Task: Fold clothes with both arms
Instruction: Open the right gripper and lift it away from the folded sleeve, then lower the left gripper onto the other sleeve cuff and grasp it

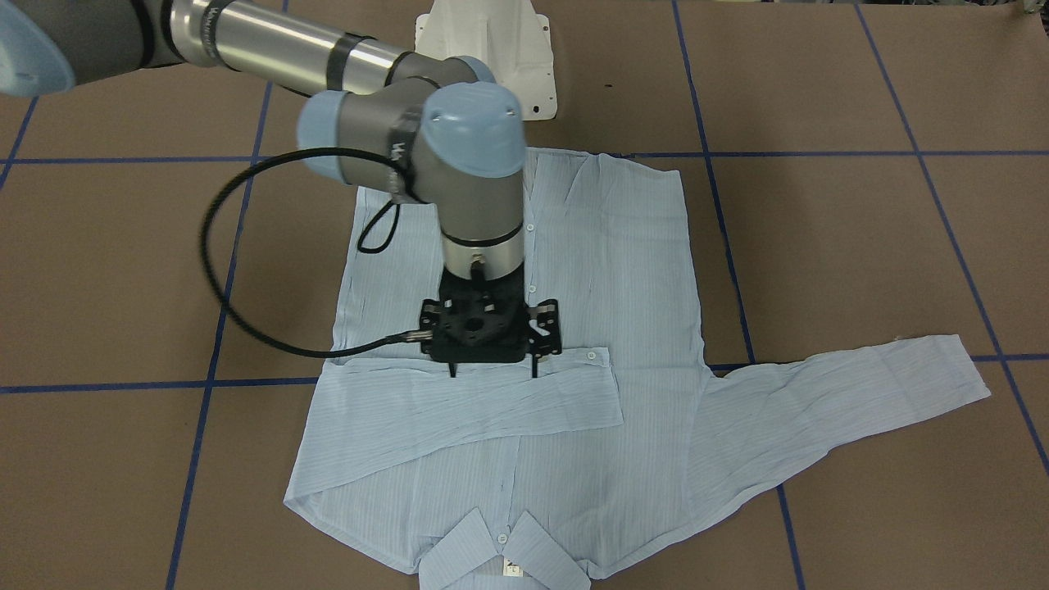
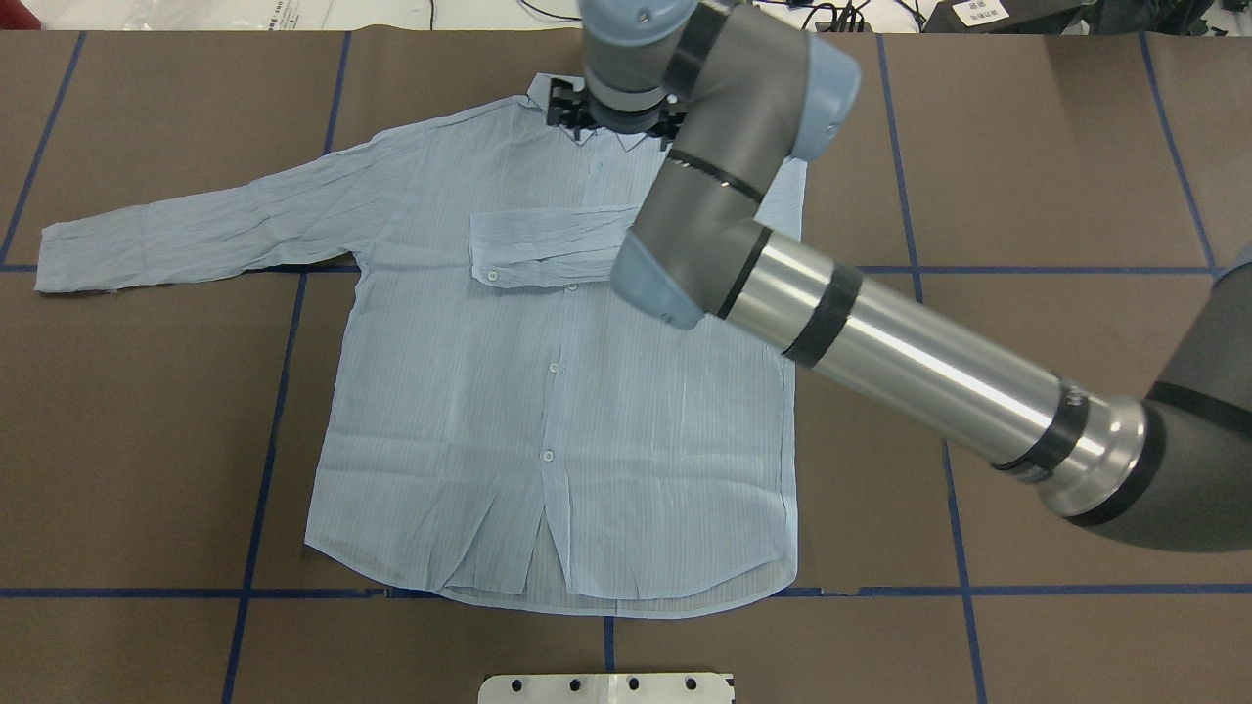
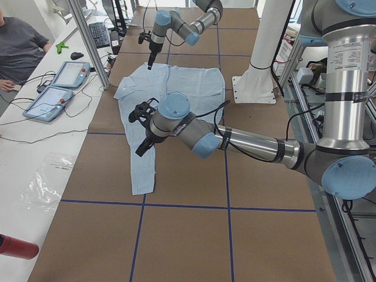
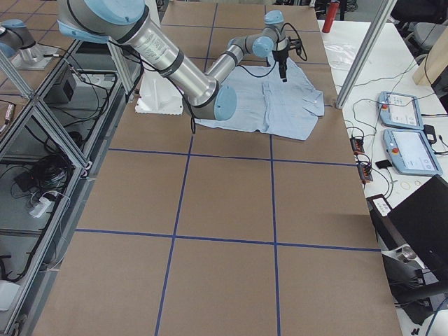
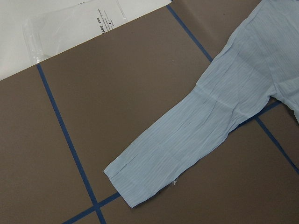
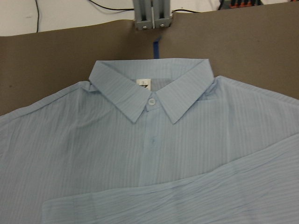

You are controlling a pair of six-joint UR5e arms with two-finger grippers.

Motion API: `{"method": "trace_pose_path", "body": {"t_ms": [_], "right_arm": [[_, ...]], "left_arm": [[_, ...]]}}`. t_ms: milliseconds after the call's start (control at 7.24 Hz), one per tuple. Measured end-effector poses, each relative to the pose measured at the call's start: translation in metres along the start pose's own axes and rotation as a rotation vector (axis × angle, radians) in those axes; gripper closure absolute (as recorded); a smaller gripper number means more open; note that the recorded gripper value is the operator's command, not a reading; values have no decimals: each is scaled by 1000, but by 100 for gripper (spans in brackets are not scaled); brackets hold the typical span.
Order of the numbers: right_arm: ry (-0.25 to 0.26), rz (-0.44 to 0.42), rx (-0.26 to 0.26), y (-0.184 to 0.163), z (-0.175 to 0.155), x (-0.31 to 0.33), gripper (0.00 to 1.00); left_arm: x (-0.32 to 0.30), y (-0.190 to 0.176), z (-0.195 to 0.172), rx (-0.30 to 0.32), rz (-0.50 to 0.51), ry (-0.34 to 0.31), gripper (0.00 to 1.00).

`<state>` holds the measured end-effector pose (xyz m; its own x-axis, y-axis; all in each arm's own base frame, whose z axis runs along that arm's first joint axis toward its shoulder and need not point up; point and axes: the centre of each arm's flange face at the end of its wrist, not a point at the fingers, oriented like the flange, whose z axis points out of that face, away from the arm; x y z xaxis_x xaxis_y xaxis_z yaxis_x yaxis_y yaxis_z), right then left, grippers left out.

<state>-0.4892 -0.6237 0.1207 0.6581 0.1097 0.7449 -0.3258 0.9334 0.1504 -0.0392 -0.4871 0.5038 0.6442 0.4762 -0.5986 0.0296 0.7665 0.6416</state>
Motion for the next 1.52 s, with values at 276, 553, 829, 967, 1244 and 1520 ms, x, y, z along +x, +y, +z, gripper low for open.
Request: {"method": "trace_pose_path", "body": {"t_ms": [276,553,829,967,1244,1520], "right_arm": [[25,-51,-23,-54,-16,132,0],[12,-159,-77,-97,-37,261,0],[6,-215,-114,-117,-52,374,0],[0,-222,-129,-115,-61,428,0],[-7,-220,-143,-103,-73,488,0],[-9,-221,-141,-95,-79,503,0]], "left_arm": [[-41,40,41,49,-119,10,0],[-66,81,87,81,-226,-28,4],[-59,101,137,110,-326,-49,6],[-38,105,171,128,-366,-54,12],[-17,116,227,152,-410,-59,31],[-9,119,254,147,-426,-54,32]]}}
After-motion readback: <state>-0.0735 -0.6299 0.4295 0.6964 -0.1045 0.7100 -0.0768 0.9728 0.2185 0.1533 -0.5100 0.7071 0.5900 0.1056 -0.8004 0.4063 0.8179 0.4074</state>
